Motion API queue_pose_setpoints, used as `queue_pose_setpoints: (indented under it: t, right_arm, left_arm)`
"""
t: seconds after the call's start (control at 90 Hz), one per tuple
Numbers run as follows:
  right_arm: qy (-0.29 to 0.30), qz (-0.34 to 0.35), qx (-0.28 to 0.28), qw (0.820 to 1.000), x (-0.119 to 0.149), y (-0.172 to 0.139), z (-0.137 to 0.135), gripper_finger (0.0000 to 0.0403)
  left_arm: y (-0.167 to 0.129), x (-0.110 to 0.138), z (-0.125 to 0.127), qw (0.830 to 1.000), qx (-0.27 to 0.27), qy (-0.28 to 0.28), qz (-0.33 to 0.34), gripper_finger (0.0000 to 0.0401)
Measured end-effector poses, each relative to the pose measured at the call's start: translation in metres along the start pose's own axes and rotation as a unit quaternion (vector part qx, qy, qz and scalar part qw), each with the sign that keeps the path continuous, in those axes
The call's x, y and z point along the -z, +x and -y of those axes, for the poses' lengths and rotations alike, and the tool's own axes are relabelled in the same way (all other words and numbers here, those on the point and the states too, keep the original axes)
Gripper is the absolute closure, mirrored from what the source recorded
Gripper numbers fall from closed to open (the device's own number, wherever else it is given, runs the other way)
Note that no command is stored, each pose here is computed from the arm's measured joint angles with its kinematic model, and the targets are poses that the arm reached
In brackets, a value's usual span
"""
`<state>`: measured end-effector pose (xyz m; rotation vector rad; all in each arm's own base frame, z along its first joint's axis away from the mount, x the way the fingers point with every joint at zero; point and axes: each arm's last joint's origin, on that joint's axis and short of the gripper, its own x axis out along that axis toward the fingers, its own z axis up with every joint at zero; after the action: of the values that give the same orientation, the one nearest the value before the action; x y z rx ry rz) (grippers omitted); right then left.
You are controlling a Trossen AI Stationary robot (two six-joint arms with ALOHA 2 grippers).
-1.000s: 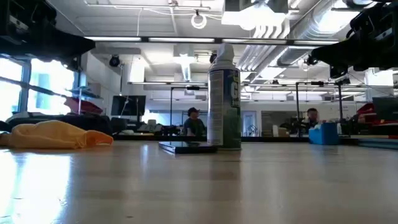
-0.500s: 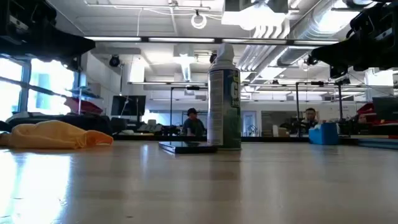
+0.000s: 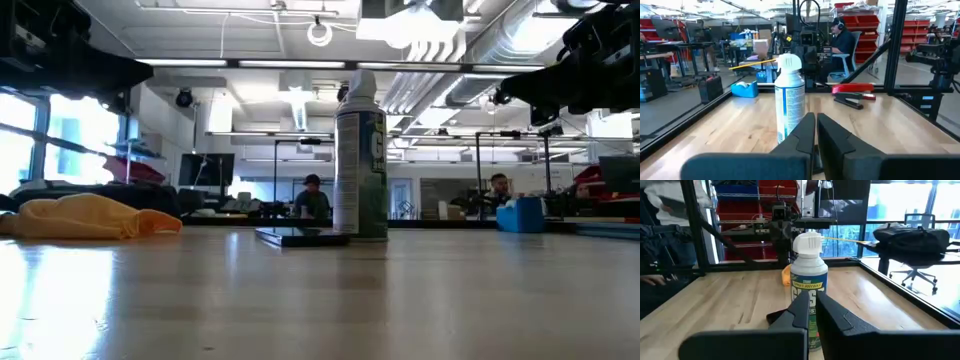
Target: Apply microfiber cloth
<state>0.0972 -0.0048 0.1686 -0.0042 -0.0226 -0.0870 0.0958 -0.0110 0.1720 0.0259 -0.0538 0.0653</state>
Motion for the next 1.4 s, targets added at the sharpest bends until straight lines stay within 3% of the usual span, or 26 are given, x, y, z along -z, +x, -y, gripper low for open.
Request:
queue_pose_setpoints:
  t: [1.167, 1.289, 1.4]
  right_arm:
    - [0.000, 0.000, 0.000, 1.000, 0.0001, 0.0000, 0.0000, 0.0402]
    - [-0.002, 0.000, 0.000, 1.000, 0.0000, 0.0000, 0.0000, 0.0402]
    - [-0.002, 0.000, 0.000, 1.000, 0.0000, 0.0000, 0.0000, 0.0402]
  left_arm:
    - [0.0000, -0.0006, -0.0001, 1.000, -0.001, -0.001, 0.003, 0.0401]
    - [0.0000, -0.0032, -0.0002, 1.000, -0.002, -0.025, 0.017, 0.0401]
    - [-0.0003, -0.0079, -0.0009, 0.995, -0.007, -0.092, 0.041, 0.0401]
